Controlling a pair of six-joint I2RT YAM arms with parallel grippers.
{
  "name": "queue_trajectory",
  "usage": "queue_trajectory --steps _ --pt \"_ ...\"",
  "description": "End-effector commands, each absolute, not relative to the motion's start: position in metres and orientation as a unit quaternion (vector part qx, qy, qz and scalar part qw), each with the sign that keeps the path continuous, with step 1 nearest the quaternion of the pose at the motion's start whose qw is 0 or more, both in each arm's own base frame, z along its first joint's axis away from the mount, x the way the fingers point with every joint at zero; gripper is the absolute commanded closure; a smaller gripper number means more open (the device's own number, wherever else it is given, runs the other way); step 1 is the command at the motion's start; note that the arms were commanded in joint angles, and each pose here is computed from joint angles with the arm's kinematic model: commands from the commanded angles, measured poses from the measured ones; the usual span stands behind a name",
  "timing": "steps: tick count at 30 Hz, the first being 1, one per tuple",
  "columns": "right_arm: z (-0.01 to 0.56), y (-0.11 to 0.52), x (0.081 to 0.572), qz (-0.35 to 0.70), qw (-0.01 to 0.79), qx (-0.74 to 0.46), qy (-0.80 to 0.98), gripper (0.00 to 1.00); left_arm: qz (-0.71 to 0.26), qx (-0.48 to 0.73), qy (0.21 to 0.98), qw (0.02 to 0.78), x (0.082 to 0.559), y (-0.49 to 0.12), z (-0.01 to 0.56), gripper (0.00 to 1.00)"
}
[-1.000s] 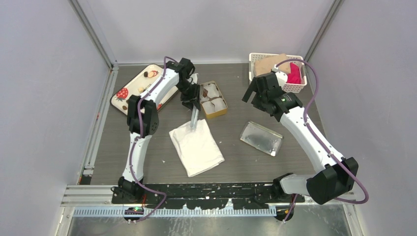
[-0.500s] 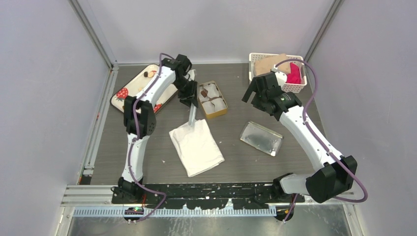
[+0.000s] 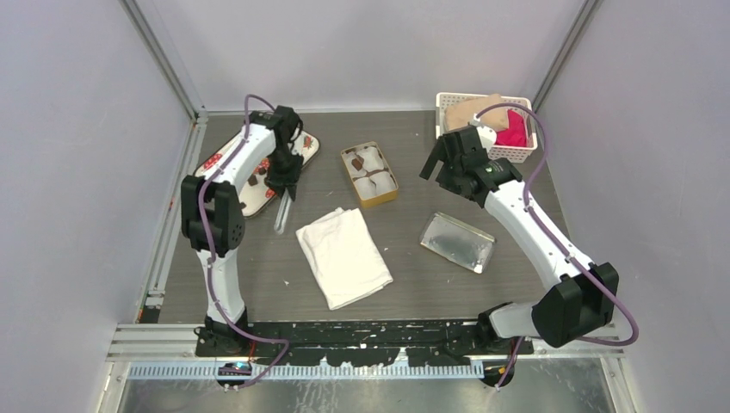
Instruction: Pack the chocolate
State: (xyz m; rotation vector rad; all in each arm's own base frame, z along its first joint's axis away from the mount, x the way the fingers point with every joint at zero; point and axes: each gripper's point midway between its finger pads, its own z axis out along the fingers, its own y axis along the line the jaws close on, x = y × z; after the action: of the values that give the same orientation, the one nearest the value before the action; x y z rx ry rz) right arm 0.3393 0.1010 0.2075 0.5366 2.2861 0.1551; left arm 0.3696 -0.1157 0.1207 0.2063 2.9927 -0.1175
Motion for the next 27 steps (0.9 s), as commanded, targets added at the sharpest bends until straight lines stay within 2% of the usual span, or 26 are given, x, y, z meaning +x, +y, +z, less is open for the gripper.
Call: queue_trajectory --steps 1,8,11,15,19,23,27 --pt "0.230 0.110 0.357 0.090 0.411 0.208 0.883 0.02 -0.003 0.137 0.980 0.142 0.385 -0.105 0.119 1.00" --pt "0.231 0.112 0.357 0.095 0.409 0.211 0.883 0.02 -0.025 0.193 0.962 0.191 0.400 -0.123 0.098 1.00" --pt "0.229 0.111 0.356 0.094 0.408 0.215 0.882 0.02 -0.036 0.210 0.956 0.202 0.405 -0.129 0.087 0.96" --pt "0.227 0.111 0.354 0.095 0.405 0.221 0.882 0.02 -0.025 0.203 0.956 0.211 0.413 -0.128 0.073 0.86" --pt "0.227 0.109 0.352 0.093 0.405 0.223 0.882 0.02 -0.025 0.198 0.958 0.204 0.417 -0.129 0.062 0.80" --pt "0.228 0.108 0.351 0.091 0.405 0.225 0.881 0.02 -0.028 0.187 0.960 0.206 0.418 -0.131 0.060 0.67" --pt "0.228 0.108 0.351 0.093 0.405 0.227 0.881 0.02 -0.035 0.191 0.958 0.211 0.414 -0.134 0.058 0.58"
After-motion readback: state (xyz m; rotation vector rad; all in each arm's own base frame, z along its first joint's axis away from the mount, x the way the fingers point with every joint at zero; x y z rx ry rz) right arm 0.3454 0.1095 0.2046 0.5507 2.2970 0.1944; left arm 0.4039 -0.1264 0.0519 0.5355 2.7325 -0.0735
